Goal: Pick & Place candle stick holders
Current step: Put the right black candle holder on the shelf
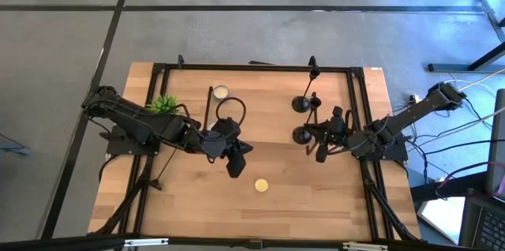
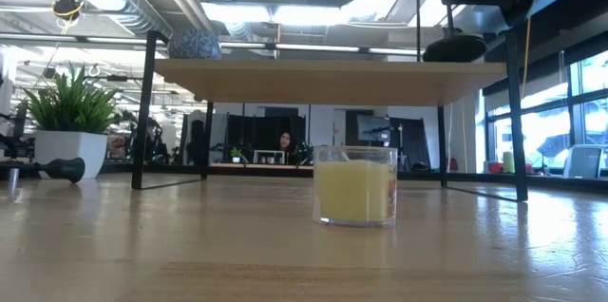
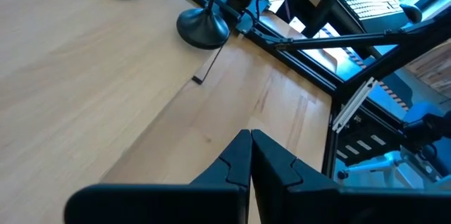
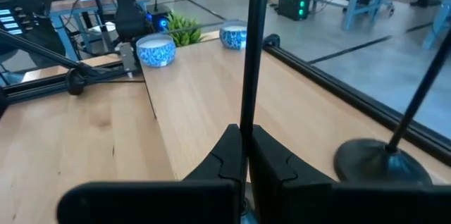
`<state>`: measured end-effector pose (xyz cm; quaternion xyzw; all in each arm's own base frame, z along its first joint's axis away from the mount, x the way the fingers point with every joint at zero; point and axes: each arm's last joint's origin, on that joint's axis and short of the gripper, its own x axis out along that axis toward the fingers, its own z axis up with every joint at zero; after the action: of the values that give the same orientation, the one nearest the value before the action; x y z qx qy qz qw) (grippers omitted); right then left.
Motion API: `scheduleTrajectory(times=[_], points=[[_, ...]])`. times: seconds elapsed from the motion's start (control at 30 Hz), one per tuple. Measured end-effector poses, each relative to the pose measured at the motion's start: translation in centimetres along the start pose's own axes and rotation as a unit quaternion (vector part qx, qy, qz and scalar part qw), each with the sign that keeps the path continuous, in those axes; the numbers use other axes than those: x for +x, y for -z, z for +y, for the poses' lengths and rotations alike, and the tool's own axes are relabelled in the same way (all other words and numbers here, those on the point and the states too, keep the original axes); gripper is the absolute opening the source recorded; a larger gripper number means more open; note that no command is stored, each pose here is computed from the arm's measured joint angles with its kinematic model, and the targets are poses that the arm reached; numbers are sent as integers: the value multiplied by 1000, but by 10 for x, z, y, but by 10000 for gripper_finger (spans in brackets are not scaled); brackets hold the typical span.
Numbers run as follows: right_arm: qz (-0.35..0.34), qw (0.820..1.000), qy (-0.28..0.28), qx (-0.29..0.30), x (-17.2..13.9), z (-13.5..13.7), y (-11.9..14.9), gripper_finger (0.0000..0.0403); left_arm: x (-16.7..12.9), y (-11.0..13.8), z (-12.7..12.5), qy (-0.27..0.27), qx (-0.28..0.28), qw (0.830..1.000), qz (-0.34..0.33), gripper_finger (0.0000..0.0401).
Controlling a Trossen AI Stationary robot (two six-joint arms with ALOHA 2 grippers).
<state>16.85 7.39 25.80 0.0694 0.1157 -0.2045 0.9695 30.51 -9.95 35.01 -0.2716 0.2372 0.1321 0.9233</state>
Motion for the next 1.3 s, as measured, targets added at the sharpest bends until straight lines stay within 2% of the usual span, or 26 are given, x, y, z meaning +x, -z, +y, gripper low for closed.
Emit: scheduleTrajectory(times=[0.3,1.3], points=[[-7,1000,23,-3,-3,0,2,7,0,0,0,5,7,1000,6,2],[1,1000,22,-3,2,6,7,7,0,1,0,6,9,1000,8,2]])
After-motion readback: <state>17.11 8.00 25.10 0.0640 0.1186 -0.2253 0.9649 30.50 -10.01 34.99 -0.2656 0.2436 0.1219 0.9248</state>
